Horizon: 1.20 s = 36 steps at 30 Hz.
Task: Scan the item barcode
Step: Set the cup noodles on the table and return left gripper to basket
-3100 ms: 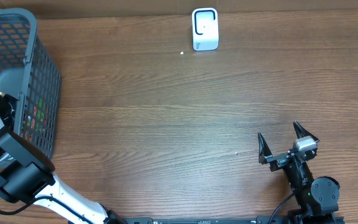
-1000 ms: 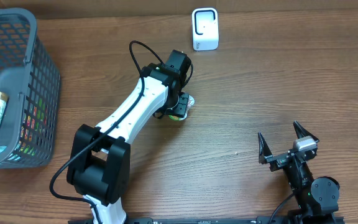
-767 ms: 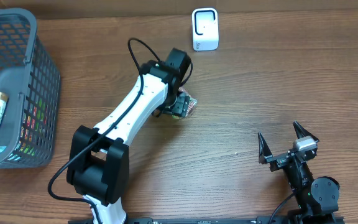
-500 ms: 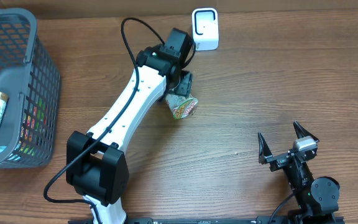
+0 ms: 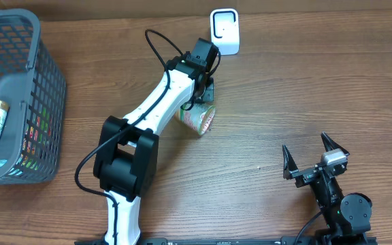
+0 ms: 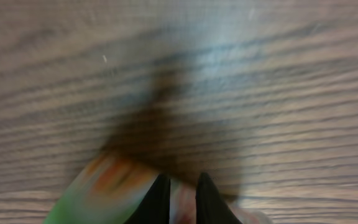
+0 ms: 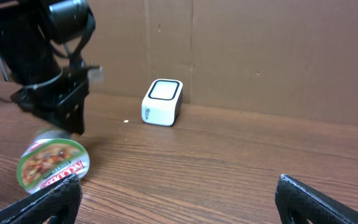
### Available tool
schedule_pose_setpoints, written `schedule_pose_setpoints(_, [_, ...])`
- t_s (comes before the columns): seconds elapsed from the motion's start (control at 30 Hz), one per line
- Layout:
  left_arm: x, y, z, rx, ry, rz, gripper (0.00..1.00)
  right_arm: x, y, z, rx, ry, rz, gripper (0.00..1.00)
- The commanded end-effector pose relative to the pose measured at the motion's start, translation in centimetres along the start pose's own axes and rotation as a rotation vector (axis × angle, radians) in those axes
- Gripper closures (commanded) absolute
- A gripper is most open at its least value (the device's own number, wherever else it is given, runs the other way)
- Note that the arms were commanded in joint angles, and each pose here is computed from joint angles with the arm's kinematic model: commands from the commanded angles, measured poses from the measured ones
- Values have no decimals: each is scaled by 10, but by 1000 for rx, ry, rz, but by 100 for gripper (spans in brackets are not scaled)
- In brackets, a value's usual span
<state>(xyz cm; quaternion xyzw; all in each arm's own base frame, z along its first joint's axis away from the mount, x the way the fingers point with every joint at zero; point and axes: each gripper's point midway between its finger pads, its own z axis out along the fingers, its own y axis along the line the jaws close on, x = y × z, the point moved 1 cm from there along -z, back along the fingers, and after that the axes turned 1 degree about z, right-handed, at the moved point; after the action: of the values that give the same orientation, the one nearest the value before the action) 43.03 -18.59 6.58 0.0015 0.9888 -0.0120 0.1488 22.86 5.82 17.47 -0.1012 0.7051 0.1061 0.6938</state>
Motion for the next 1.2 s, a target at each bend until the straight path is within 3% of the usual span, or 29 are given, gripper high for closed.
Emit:
schedule_pose_setpoints(0.0, [16, -4, 17, 5, 63, 28, 92, 2, 0, 0, 3, -2, 4, 0])
schedule_pose_setpoints(0.23, [-5, -8, -11, 31, -7, 63, 89, 2, 0, 0, 3, -2, 4, 0])
schedule_pose_setpoints(0.4, [-40, 1, -76, 28, -120, 53, 81, 2, 0, 0, 3, -2, 4, 0])
schedule_pose_setpoints(0.57, [-67, 27, -177, 14, -274, -1, 52, 2, 0, 0, 3, -2, 4, 0])
schedule_pose_setpoints(0.6, [-72, 39, -216, 18, -335, -33, 42, 2, 0, 0, 3, -2, 4, 0])
schedule_pose_setpoints(0.7, [-72, 63, -275, 27, -424, -84, 33, 2, 0, 0, 3, -2, 4, 0])
schedule_pose_setpoints(0.77, [-62, 103, -324, -1, -502, -189, 28, 2, 0, 0, 3, -2, 4, 0])
schedule_pose_setpoints(0.9, [-34, 180, -368, -115, -559, -412, 21, 2, 0, 0, 3, -2, 4, 0])
schedule_pose_setpoints(0.97, [-17, 215, -375, -171, -547, -512, 17, 2, 0, 0, 3, -2, 4, 0])
schedule_pose_setpoints(1.03, [21, 277, -375, -293, -462, -697, 8, 2, 0, 0, 3, -2, 4, 0])
schedule_pose_setpoints(1.17, [53, 327, -364, -366, -359, -856, 3, 2, 0, 0, 3, -2, 4, 0])
